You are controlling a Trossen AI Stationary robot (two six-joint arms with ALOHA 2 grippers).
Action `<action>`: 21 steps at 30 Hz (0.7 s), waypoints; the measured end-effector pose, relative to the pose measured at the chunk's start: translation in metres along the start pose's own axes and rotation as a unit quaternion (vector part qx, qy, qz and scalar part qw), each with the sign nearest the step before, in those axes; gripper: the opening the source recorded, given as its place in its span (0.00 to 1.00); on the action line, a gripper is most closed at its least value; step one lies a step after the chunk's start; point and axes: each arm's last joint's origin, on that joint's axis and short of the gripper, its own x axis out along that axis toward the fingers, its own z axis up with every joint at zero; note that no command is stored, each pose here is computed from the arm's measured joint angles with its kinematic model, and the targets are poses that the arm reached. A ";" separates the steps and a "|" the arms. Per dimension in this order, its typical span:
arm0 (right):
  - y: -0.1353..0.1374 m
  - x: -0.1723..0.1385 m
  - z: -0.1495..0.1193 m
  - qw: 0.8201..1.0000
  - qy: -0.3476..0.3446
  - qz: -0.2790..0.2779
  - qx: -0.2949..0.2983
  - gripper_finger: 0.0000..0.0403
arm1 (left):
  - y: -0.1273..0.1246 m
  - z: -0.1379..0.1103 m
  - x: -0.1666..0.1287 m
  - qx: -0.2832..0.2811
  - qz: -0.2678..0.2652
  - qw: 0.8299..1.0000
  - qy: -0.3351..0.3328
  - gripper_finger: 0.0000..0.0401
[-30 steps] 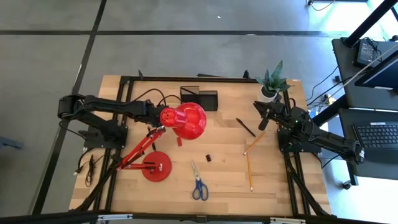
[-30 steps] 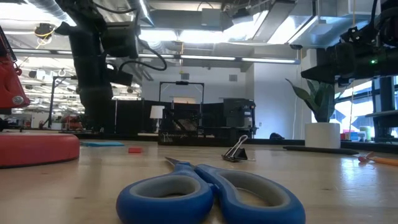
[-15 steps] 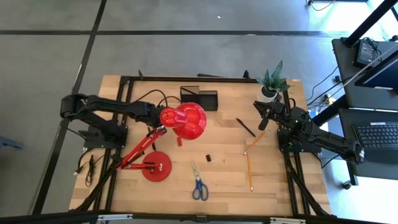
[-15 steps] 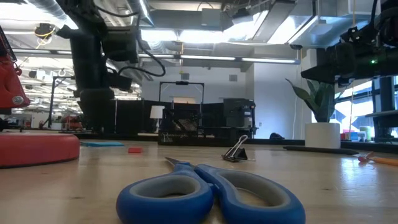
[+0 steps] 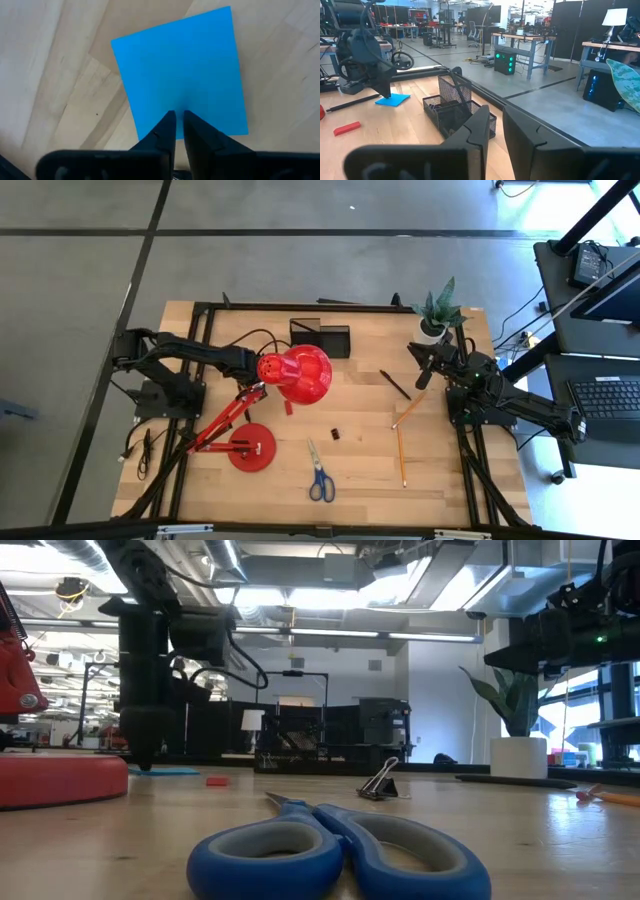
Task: Pick and place office supplies into organizer
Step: Put the sticky notes into the desk organizer
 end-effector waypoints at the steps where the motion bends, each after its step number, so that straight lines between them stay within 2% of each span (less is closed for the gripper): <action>1: 0.000 0.000 0.000 1.000 0.000 0.000 0.000 0.15 | 0.000 0.000 0.001 0.004 0.000 1.000 0.002 0.05; 6: 0.000 0.000 0.000 1.000 0.000 0.000 0.000 0.15 | -0.003 0.003 0.004 0.020 -0.014 1.000 0.004 0.01; 13: 0.000 0.000 0.000 1.000 0.000 0.000 0.000 0.15 | -0.008 0.013 0.003 0.022 -0.046 0.998 -0.045 0.01; 21: 0.000 0.000 0.000 1.000 0.000 0.000 0.000 0.15 | -0.018 0.028 0.003 0.028 -0.121 0.986 -0.112 0.01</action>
